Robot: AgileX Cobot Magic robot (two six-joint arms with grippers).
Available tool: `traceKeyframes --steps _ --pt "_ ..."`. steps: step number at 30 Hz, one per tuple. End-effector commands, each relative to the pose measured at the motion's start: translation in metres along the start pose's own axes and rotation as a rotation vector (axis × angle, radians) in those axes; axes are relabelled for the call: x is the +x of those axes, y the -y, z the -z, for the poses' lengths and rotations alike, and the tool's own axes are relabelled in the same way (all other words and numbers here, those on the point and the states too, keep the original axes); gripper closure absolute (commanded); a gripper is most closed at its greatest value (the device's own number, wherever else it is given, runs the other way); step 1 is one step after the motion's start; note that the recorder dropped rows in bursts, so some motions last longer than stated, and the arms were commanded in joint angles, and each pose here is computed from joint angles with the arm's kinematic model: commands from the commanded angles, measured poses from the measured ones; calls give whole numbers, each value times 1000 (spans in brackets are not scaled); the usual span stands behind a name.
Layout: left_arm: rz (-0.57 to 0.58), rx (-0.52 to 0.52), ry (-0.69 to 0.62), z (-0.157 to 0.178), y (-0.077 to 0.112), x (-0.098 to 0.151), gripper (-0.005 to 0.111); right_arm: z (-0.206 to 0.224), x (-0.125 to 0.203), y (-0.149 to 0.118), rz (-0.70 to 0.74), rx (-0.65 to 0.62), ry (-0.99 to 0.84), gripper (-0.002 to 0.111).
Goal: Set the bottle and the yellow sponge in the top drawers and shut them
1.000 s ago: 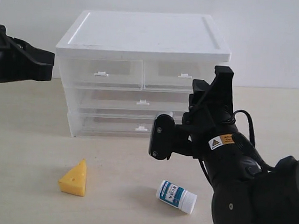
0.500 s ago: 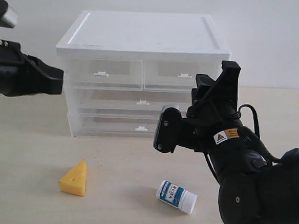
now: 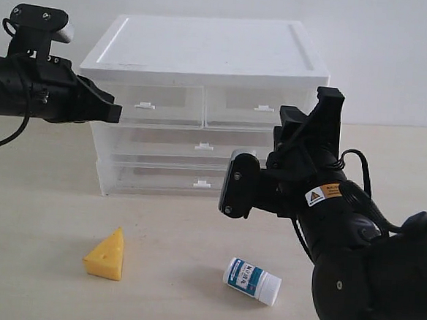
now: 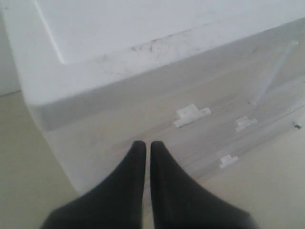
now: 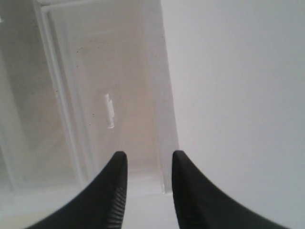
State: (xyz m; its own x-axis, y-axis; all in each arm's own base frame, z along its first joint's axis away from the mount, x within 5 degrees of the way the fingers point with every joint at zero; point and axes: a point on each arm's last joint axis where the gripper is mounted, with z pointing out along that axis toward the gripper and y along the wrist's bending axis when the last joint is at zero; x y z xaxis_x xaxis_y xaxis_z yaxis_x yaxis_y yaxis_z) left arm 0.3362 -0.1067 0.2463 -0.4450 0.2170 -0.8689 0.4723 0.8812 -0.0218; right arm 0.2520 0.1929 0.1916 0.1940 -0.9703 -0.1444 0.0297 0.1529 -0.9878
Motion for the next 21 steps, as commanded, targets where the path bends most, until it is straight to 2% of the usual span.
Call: traceKeyframes --steps 1,4,16,21 --pt "-3 18 11 0 2 -3 103 0 3 -1 16 6 -9 80" --pt "-33 10 8 0 2 -2 103 0 3 -1 15 5 -18 80" --pt "-33 -38 27 -4 -4 -11 103 -3 3 0 26 13 4 80" --pt "-35 -63 -2 -12 -9 -5 103 -3 3 0 28 14 8 80"
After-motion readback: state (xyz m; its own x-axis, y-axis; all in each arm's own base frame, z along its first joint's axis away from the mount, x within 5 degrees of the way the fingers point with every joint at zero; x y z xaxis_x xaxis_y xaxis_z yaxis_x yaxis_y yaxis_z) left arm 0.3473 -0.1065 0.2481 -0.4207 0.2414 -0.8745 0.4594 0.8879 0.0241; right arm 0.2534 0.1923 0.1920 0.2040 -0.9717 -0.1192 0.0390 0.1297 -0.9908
